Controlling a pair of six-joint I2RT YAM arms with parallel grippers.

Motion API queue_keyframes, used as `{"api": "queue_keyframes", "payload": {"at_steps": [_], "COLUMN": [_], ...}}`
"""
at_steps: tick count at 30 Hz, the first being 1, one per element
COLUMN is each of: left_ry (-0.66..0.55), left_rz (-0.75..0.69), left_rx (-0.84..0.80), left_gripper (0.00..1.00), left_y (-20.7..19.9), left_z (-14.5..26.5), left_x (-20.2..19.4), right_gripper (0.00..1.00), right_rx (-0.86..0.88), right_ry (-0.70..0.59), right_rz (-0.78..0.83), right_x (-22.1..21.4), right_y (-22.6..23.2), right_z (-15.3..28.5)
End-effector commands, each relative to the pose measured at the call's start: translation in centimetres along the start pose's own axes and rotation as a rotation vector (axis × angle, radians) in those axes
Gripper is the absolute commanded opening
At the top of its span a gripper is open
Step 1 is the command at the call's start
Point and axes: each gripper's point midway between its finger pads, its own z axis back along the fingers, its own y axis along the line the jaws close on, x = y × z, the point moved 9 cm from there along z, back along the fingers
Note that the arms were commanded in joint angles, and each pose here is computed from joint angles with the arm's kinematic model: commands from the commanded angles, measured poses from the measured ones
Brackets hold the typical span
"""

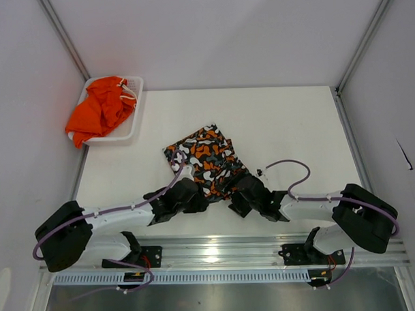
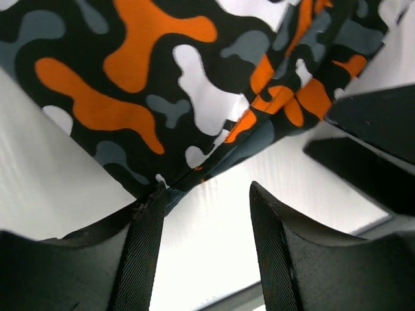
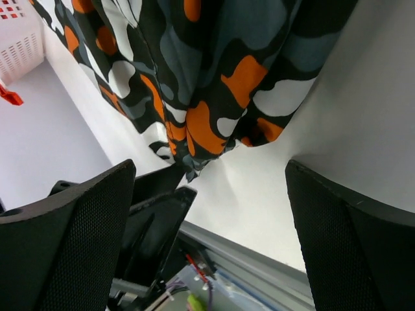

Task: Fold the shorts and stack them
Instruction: Fold the shorts

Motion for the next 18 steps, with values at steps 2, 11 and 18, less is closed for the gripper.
{"api": "queue_keyframes", "payload": {"at_steps": [2, 11, 18], "left_ry": [-0.03, -0.054, -0.044], "left_rz": [0.023, -0.026, 0.018], "left_rx": [-0.07, -0.044, -0.063], "left_gripper": [0.59, 0.7, 0.71], "left_y": [-2.7, -2.8, -0.6], "left_z": [1.7, 6.7, 7.3], "left_x": [1.8, 5.0, 6.1], "right_gripper": [0.97, 0.92, 0.87], "right_rx": [0.011, -0.004, -0.033], "right_ry": [-0.033, 0.004, 0.009], "right_rz": [0.107, 0.158, 0.179], "right_x": [1.1, 1.3, 0.7], "right_y": [-0.5, 0.0, 1.0], "right_z": [0.7, -1.2, -3.7]}}
